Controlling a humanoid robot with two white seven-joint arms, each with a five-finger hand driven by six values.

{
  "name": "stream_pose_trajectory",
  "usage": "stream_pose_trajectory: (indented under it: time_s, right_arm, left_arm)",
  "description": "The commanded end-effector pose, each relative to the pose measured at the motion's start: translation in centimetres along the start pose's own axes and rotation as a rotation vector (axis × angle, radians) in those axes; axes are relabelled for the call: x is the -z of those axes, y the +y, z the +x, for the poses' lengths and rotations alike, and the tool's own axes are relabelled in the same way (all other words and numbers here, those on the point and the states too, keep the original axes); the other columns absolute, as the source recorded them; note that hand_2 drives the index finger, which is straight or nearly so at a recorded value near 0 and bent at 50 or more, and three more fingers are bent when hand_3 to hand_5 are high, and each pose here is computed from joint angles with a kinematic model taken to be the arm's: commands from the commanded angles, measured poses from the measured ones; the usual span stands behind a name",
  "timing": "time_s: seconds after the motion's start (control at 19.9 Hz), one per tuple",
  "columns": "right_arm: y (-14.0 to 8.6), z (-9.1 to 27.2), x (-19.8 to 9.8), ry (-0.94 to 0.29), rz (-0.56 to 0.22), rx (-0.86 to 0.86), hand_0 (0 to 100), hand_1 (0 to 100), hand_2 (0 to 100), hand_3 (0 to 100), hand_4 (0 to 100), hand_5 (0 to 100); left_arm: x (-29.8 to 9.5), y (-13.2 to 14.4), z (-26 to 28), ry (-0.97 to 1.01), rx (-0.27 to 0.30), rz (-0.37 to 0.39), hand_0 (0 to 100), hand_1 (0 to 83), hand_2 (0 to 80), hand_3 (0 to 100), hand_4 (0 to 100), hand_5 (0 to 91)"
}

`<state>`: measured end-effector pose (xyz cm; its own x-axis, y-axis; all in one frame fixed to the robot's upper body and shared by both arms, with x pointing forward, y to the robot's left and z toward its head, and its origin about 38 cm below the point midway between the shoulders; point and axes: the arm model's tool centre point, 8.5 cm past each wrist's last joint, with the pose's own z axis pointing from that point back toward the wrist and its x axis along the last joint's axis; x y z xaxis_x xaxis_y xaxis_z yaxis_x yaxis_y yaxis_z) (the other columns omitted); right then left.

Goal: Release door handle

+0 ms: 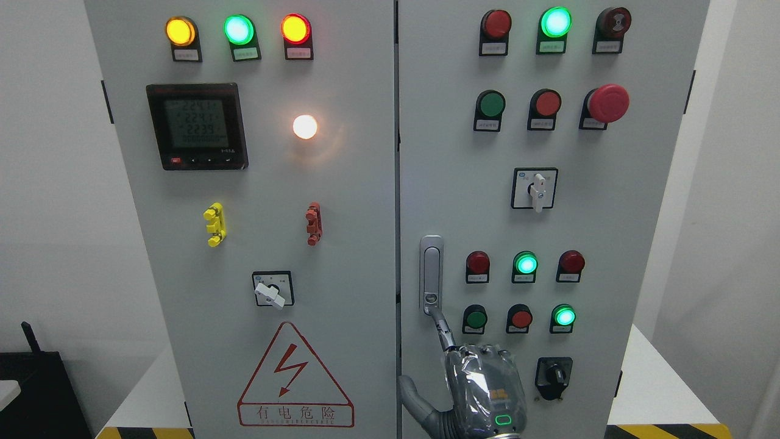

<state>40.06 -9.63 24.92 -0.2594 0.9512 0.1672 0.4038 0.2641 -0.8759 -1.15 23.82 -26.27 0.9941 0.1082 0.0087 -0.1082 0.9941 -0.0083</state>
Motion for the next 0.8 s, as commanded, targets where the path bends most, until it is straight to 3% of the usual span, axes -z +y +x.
stream_pose_trajectory:
  time_s: [0.0, 0.75]
  right_arm:
    - [0.11, -0.15, 0.07, 0.004, 0.007, -0.001, 30, 24, 0, 99, 99, 100]
    - [0.29, -0.24, 0.11, 0.011, 0.014, -0.002, 30, 24, 0, 99, 99, 100]
  left_arm:
    - [0.02, -0.13, 1.57, -0.024, -0.015, -0.002, 12, 38.9, 0.0, 0, 0, 0.0]
    - [0.03, -0.24, 1.66, -0.026, -0.014, -0.003, 12, 38.9, 0.0, 0, 0, 0.0]
